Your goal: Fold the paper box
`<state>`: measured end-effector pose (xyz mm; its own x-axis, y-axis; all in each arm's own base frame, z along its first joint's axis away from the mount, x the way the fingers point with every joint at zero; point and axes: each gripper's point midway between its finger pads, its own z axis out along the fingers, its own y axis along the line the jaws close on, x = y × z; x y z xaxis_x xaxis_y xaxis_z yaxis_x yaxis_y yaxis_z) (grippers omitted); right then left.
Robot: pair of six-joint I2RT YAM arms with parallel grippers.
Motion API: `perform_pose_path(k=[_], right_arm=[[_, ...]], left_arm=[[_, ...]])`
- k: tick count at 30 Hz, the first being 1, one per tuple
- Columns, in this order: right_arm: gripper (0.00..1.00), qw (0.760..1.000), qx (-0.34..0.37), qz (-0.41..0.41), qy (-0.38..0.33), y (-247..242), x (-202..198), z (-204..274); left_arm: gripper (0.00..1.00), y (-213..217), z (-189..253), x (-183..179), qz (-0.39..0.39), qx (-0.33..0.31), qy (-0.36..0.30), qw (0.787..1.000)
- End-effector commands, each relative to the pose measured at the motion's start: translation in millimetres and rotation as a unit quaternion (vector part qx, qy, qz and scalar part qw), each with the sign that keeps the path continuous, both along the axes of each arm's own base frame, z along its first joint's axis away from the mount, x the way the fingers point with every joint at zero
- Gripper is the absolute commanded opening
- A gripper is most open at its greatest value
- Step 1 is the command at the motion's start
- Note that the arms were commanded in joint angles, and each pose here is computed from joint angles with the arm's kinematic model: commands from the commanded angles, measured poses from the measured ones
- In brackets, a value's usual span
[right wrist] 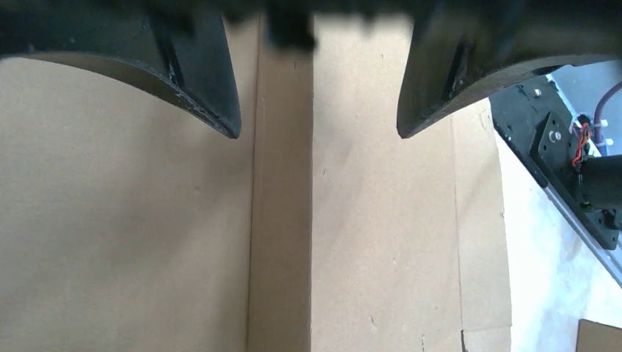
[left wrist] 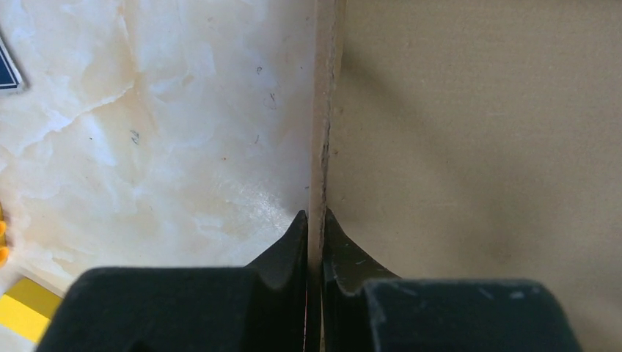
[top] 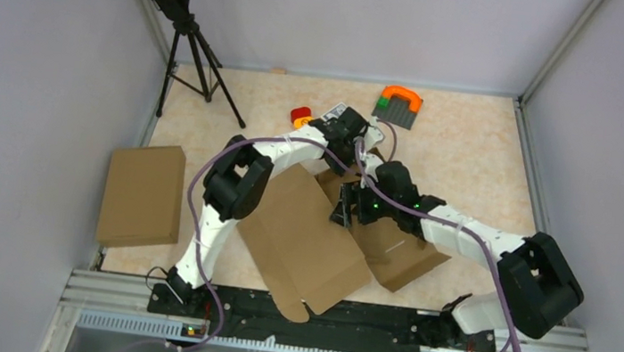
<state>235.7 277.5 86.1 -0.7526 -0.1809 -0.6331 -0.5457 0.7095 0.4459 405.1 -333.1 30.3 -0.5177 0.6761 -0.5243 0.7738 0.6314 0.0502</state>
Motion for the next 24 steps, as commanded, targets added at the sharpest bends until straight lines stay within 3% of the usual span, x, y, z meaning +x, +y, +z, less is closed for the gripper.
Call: perform_pose_path(k=[1, 7, 11, 14, 17, 21, 22, 24], right_arm=[[0.76, 0.999, 0.027, 0.018, -0.004, 17, 3, 1], [0.54, 0.999, -0.035, -0.033, 0.012, -6, 11, -25], [0.40, 0.996, -0.019, -0.080, 0.037, -23, 24, -30], [0.34, 0.993, 0.012, -0.107, 0.051, -35, 31, -30], [0.30, 0.992, -0.001, -0.120, 0.050, -41, 35, -33], [0.34, 0.994, 0.013, -0.095, 0.050, -35, 31, -29], [0.40, 0.995, 0.027, -0.080, 0.043, -30, 29, -23], [0.62, 0.997, 0.050, -0.051, 0.033, -22, 26, -13]], left_arm=[[0.12, -2, -9, -16, -0.011, 0.004, 0.041, 0.999], [0.14, 0, -10, -15, -0.013, 0.013, 0.042, 0.999], [0.13, 2, -15, -18, -0.019, 0.020, 0.046, 0.999], [0.13, 3, -17, -19, -0.020, 0.024, 0.048, 0.998], [0.13, 4, -18, -20, -0.025, 0.026, 0.049, 0.998], [0.14, 3, -19, -20, -0.026, 0.028, 0.048, 0.998], [0.14, 2, -19, -20, -0.025, 0.027, 0.048, 0.998], [0.15, 1, -18, -20, -0.025, 0.026, 0.048, 0.998]])
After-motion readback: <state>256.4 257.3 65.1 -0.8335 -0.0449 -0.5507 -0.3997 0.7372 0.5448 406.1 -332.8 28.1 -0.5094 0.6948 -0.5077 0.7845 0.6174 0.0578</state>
